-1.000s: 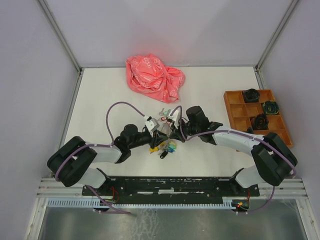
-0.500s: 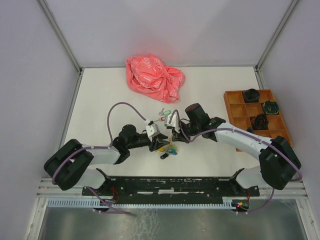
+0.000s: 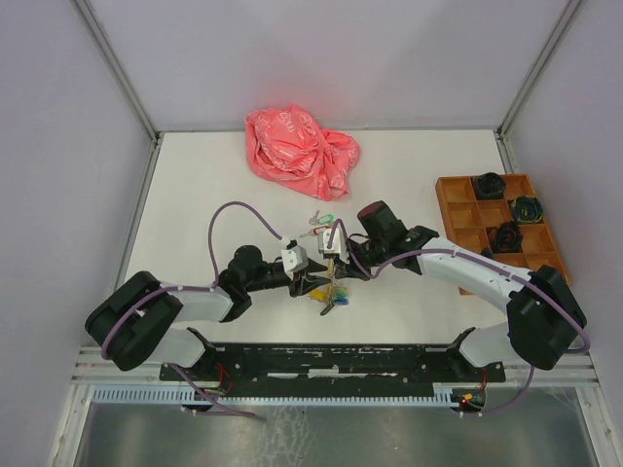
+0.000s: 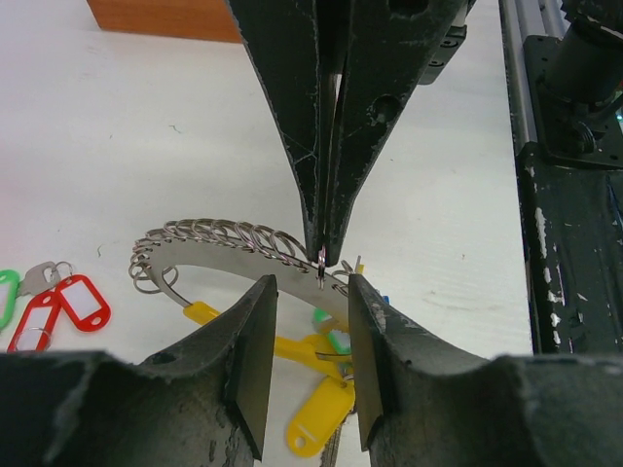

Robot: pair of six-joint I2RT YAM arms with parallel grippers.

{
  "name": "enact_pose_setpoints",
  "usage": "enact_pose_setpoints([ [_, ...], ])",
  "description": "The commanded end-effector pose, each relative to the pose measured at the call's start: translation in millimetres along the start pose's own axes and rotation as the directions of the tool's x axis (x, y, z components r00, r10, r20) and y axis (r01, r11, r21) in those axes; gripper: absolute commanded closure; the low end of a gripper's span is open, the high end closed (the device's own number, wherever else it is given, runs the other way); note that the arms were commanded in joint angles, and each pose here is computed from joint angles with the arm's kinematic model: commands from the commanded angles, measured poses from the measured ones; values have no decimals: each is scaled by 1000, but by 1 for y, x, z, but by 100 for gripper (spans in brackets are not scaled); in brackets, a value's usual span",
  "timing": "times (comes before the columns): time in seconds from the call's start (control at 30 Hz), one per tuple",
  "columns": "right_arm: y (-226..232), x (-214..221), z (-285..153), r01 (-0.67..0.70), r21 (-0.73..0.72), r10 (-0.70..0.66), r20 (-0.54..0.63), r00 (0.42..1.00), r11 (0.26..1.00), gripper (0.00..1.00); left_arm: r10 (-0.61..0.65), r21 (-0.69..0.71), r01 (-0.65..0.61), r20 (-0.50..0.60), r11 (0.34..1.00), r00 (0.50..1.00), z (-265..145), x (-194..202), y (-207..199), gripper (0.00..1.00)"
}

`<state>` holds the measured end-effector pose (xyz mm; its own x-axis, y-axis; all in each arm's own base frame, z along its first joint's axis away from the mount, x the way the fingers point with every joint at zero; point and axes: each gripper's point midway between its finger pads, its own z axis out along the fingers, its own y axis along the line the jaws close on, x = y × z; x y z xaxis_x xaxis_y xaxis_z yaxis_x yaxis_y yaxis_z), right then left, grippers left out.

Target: Put the keys on the keyring

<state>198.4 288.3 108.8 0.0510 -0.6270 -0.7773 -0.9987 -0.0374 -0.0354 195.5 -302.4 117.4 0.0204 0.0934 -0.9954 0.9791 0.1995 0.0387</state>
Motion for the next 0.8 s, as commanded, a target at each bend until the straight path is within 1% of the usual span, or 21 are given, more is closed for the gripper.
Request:
enact_pose_setpoints([
  [0.0, -8, -34, -9, 85, 19, -86, 77, 993, 996, 99, 71, -37, -68, 66, 997, 995, -3, -20, 6, 55],
  [0.03, -8, -35, -10, 87, 21, -89, 78, 993, 996, 99, 72, -39, -70, 70, 997, 995, -3, -21, 6, 53],
  [0.13, -8, -38, -11, 93, 19, -95, 86, 992, 995, 99, 59, -36, -56, 68, 998, 996, -2, -20, 6, 53],
  [0.27, -8, -39, -12, 98, 22, -100, 87, 991, 995, 99, 34, -35, -33, 51, 999, 998, 0, -21, 7, 55],
  [0.37, -7, -39, -12, 98, 21, -100, 86, 991, 995, 99, 41, -59, -38, 53, 998, 998, -2, -25, 10, 53],
  [0.43, -7, -40, -12, 101, 22, -103, 88, 991, 995, 99, 42, -68, -38, 53, 997, 998, -3, -26, 11, 55],
  [0.53, -7, -41, -12, 104, 19, -106, 95, 990, 994, 99, 33, -55, -31, 42, 998, 999, -1, -25, 11, 66],
  [0.6, -7, -42, -12, 105, 19, -107, 98, 989, 994, 99, 28, -26, -27, 41, 999, 999, 1, -25, 8, 70],
  [0.77, -7, -43, -12, 106, 20, -107, 101, 989, 994, 99, 7, 14, -7, 34, 1000, 999, 6, -22, 3, 70],
])
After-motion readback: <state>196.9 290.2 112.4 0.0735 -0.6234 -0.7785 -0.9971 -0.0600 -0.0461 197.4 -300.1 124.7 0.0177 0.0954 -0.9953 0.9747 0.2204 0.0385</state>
